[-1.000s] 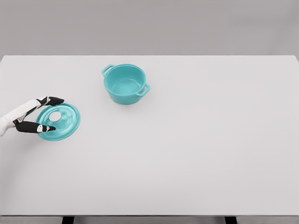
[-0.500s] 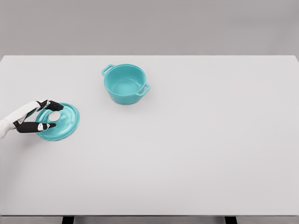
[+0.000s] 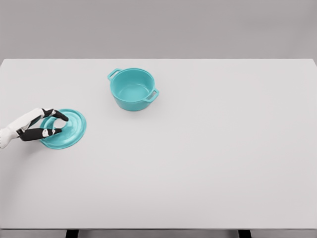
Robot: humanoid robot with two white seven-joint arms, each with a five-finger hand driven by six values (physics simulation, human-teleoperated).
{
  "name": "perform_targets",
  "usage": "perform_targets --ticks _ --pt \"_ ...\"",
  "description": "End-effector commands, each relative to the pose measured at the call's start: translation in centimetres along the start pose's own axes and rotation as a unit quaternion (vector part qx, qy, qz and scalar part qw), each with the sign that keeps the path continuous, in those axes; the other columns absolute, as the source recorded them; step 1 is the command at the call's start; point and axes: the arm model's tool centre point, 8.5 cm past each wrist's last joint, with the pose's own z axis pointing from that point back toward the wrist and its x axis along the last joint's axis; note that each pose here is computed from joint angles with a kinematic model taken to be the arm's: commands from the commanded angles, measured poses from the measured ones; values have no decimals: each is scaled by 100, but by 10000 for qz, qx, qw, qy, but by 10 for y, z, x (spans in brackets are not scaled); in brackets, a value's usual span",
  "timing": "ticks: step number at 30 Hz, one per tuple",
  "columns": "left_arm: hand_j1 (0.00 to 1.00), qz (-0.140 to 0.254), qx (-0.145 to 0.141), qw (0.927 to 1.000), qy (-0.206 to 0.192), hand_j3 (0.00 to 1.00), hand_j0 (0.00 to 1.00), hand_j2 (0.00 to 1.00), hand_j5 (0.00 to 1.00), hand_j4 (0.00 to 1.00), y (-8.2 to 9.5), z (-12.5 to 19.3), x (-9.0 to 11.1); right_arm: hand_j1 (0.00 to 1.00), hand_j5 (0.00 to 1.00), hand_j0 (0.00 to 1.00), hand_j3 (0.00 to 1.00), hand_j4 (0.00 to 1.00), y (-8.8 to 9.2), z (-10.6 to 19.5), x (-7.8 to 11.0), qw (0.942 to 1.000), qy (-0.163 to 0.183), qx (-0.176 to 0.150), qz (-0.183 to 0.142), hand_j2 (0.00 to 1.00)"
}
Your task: Cover the pot with left arm
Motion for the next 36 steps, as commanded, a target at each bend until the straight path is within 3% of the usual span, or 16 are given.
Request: perform_targets --ticks 1,10,17,24,36 --pt "50 -155 -180 9997 -100 50 50 50 50 50 -4 -4 7 100 100 100 100 100 0 0 0 10000 -2 3 6 100" --pt "49 -349 -241 9979 -499 49 49 49 49 49 3 -16 34 100 100 100 100 100 0 0 0 10000 -2 3 6 100" --pt "49 -604 -126 9945 -848 49 49 49 49 49 26 -33 62 100 100 100 100 100 0 0 0 10000 -2 3 6 100" --pt "49 -737 -48 9909 -1129 49 49 49 49 49 38 -47 82 100 100 100 100 100 0 0 0 10000 -2 3 6 100" --pt "49 -793 -49 9858 -1477 49 49 49 49 49 31 -78 101 100 100 100 100 100 0 0 0 10000 -2 3 6 100"
